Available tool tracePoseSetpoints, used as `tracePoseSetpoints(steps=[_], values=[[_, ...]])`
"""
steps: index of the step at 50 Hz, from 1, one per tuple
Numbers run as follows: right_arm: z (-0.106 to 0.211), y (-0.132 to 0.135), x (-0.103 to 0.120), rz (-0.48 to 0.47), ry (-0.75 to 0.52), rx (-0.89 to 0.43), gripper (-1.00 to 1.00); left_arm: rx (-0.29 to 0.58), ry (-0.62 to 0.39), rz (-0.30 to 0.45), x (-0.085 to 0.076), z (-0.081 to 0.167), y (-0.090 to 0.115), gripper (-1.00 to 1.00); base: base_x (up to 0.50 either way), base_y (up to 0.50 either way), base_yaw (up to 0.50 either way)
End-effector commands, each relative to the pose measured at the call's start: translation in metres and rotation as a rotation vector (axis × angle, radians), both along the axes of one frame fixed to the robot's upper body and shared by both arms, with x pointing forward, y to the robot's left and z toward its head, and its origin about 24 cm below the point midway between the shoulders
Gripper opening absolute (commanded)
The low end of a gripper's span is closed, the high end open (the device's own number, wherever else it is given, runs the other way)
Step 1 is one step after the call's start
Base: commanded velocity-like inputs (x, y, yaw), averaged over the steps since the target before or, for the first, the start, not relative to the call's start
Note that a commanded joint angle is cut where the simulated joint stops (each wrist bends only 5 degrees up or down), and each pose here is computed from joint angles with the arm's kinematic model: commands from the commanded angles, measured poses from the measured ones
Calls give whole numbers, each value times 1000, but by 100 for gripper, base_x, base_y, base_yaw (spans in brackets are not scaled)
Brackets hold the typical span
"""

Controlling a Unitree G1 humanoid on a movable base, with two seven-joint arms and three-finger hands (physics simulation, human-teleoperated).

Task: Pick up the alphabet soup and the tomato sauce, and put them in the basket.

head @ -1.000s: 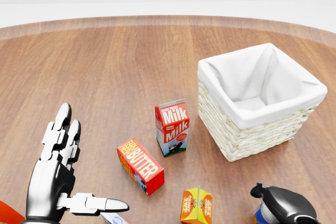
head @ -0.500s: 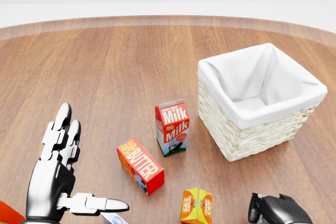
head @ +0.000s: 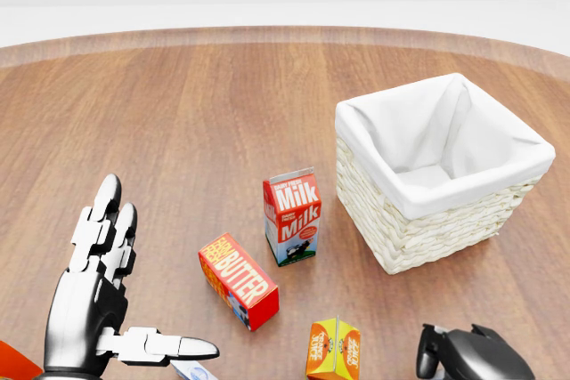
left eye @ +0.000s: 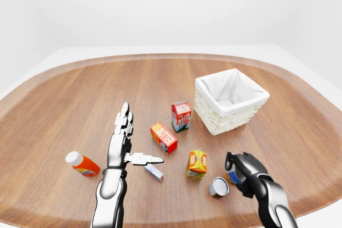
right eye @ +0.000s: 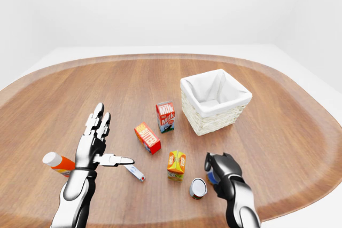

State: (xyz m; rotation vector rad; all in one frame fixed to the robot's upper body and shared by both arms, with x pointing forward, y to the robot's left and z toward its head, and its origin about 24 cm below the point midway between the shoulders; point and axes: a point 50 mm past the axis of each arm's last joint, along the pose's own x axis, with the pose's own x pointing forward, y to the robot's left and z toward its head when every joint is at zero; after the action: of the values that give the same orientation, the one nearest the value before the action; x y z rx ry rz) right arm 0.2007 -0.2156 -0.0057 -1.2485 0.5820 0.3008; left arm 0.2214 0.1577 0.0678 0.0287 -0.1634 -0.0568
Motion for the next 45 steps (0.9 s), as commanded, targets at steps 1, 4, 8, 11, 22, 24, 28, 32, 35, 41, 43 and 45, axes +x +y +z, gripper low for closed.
tracePoseSetpoints(steps=[1, 4, 8, 11, 22, 24, 28, 32, 35, 41, 43, 45], values=[[17, 3, -9, -5, -41, -6, -100, 13, -7, 38, 2, 1, 3, 100, 0, 0, 0], [20, 2, -10, -10, -48, -16, -100, 13, 4, 40, 2, -1, 3, 100, 0, 0, 0], [23, 2, -14, -15, -51, -13, -100, 14, 0, 39, 2, 0, 3, 100, 0, 0, 0], [24, 0, -16, -21, -53, -17, -100, 14, -3, 38, 2, 1, 3, 100, 0, 0, 0], [32, -3, -23, -30, -80, -13, -100, 14, -2, 37, 1, 0, 3, 100, 0, 0, 0], [35, -3, -25, -33, -94, -7, -100, 14, -6, 36, 1, 1, 3, 100, 0, 0, 0], [38, -4, -26, -38, -112, -2, -100, 14, -3, 36, 1, 0, 3, 100, 0, 0, 0], [44, -4, -28, -41, -131, 3, -100, 14, 0, 36, 1, 0, 3, 100, 0, 0, 0], [50, -4, -30, -43, -148, 8, -100, 14, 3, 36, 1, -1, 3, 100, 0, 0, 0], [58, -5, -35, -47, -174, 15, -100, 14, 2, 36, 1, -1, 3, 100, 0, 0, 0], [64, -5, -36, -50, -193, 17, -100, 14, -9, 36, 0, 2, 3, 100, 0, 0, 0], [68, -5, -37, -52, -210, 21, -100, 14, -6, 36, 0, 1, 3, 100, 0, 0, 0]])
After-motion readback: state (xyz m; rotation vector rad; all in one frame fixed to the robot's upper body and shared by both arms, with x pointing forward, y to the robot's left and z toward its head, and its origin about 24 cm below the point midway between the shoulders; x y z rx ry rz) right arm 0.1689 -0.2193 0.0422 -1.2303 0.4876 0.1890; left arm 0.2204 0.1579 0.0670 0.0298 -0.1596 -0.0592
